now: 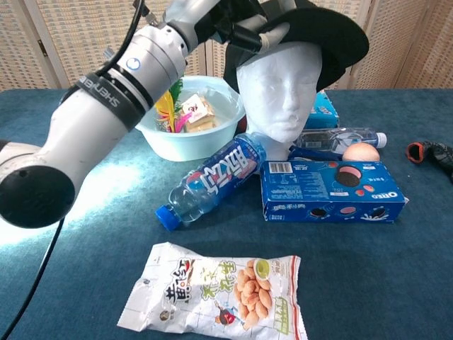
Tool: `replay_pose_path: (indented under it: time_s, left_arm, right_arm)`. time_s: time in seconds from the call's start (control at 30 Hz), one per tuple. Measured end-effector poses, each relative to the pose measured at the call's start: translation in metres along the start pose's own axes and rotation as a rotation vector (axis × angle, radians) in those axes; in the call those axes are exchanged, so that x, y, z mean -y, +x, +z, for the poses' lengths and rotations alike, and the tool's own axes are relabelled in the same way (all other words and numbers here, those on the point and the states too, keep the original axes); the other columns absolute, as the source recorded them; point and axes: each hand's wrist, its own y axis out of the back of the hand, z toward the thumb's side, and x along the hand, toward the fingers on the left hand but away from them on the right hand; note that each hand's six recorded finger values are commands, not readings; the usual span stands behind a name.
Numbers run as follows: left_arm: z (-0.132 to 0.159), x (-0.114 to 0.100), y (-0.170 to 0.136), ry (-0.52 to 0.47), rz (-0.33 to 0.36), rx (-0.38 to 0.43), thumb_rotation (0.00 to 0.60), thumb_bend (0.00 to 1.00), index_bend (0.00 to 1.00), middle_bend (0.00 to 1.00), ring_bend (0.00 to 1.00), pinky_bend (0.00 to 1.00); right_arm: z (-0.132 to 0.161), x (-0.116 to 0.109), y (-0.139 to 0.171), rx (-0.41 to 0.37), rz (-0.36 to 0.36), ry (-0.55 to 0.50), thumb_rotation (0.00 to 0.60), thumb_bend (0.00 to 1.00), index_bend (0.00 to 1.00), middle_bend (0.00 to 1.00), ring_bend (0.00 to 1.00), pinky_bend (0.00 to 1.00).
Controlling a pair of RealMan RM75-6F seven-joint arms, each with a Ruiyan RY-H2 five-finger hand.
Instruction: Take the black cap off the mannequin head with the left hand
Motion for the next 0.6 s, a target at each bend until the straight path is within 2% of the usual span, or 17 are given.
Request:
replay_pose_path:
  time_s: [0.27,0.6]
  left_arm:
    - [-0.002,-0.017,0.021,-0.095,0.070,-0.064,0.600,0.57,0.57,1.00,1.00,1.00]
    - [-0.017,-0.043,0.032,-0.086,0.156,-0.110,0.600,0.57,0.57,1.00,1.00,1.00]
  right_arm:
    - [-0.002,-0.001,0.003,0.007,-0.003,0.000,0.600,0.01,0.10,0.19,0.12,0.17]
    - [-0.002,-0.002,0.003,0.004,-0.006,-0.001,0.600,0.01,0.10,0.19,0.12,0.17]
